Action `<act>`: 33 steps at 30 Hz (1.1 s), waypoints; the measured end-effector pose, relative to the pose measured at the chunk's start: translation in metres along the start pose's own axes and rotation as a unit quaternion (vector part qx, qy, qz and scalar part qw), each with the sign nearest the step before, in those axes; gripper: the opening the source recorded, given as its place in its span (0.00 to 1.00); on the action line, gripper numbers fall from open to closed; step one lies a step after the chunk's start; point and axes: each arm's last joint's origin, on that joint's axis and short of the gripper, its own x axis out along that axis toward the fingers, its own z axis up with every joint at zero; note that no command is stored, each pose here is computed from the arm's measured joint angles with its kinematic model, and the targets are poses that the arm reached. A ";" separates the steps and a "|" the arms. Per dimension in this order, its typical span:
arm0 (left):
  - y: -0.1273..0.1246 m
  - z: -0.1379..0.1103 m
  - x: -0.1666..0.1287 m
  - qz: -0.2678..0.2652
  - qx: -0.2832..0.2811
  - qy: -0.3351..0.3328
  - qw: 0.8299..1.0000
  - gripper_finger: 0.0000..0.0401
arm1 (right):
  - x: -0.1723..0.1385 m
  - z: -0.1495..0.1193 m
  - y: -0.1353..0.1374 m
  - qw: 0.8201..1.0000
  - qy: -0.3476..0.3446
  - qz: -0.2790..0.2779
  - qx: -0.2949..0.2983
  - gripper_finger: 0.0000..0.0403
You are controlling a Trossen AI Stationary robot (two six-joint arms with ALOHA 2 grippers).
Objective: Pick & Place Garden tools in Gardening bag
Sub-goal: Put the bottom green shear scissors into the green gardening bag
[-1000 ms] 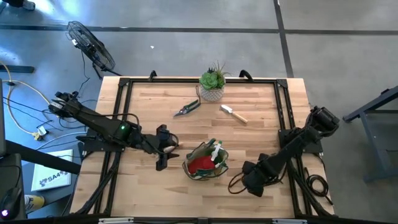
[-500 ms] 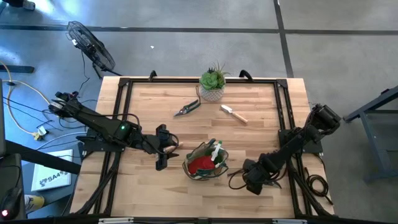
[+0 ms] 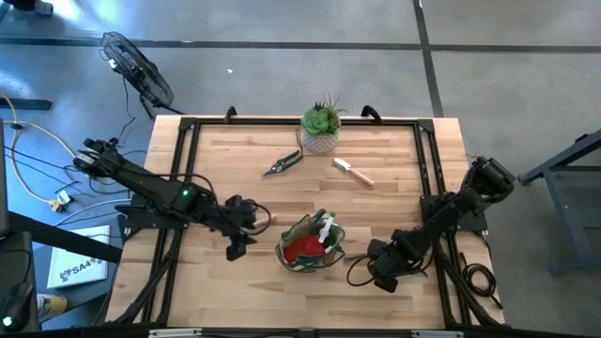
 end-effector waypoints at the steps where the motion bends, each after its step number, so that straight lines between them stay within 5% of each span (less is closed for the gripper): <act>1: 0.000 -0.002 0.000 0.003 -0.006 0.008 1.000 0.51 | 0.000 0.001 0.000 1.000 -0.001 0.000 -0.001 0.09; 7: -0.010 -0.010 0.000 0.003 0.002 0.007 1.000 0.51 | -0.007 0.006 0.005 0.999 -0.021 -0.012 -0.030 0.09; 14: -0.024 -0.016 0.011 -0.011 0.031 0.014 0.999 0.51 | -0.043 0.037 0.013 0.990 -0.131 -0.020 -0.056 0.09; 24: -0.026 -0.021 0.031 -0.004 0.034 0.058 0.998 0.51 | -0.106 -0.009 0.006 0.987 -0.152 0.019 -0.040 0.09; 29: -0.026 -0.022 0.038 0.001 0.058 0.067 0.996 0.51 | -0.135 -0.019 0.006 0.949 -0.297 0.060 -0.084 0.09; 33: -0.027 -0.023 0.039 0.001 0.063 0.071 0.996 0.51 | -0.152 -0.026 0.003 0.903 -0.406 0.033 -0.139 0.09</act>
